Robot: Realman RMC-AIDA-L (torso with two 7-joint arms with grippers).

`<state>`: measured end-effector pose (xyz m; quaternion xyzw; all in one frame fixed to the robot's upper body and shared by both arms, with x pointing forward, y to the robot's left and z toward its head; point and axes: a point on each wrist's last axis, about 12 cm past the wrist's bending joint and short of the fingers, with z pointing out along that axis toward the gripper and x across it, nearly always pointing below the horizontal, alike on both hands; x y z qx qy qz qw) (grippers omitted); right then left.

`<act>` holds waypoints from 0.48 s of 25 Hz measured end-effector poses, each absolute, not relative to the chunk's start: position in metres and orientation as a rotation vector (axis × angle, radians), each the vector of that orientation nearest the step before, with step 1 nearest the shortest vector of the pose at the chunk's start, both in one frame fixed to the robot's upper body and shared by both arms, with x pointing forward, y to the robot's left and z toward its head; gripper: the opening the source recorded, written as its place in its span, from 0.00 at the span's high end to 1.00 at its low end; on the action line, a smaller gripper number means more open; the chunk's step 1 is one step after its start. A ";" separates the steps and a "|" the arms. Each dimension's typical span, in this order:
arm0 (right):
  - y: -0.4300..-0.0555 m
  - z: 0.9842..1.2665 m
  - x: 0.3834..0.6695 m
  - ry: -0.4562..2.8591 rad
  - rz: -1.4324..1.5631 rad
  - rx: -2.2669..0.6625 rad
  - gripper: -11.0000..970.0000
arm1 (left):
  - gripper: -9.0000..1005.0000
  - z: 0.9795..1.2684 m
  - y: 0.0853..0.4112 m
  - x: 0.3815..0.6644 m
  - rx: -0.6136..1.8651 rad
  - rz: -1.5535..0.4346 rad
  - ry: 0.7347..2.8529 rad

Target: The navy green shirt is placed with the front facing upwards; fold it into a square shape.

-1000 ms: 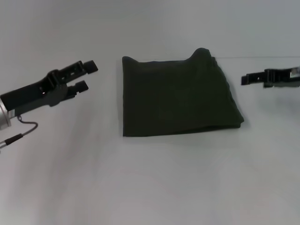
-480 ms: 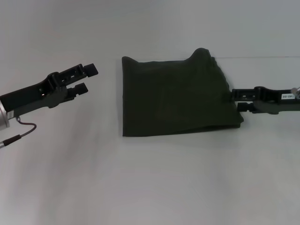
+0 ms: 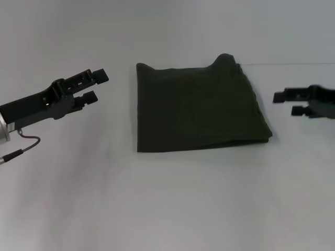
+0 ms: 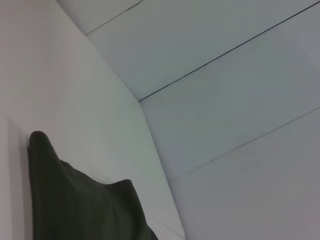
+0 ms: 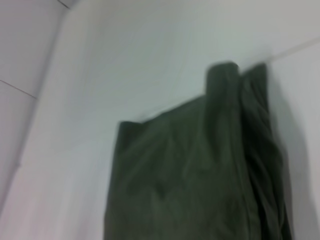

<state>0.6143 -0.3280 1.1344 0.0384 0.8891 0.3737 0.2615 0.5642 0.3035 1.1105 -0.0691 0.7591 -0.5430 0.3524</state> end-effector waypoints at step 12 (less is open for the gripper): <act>-0.378 1.178 0.590 2.310 1.276 0.211 0.11 | 0.05 1.097 0.283 0.568 -0.165 -1.390 2.301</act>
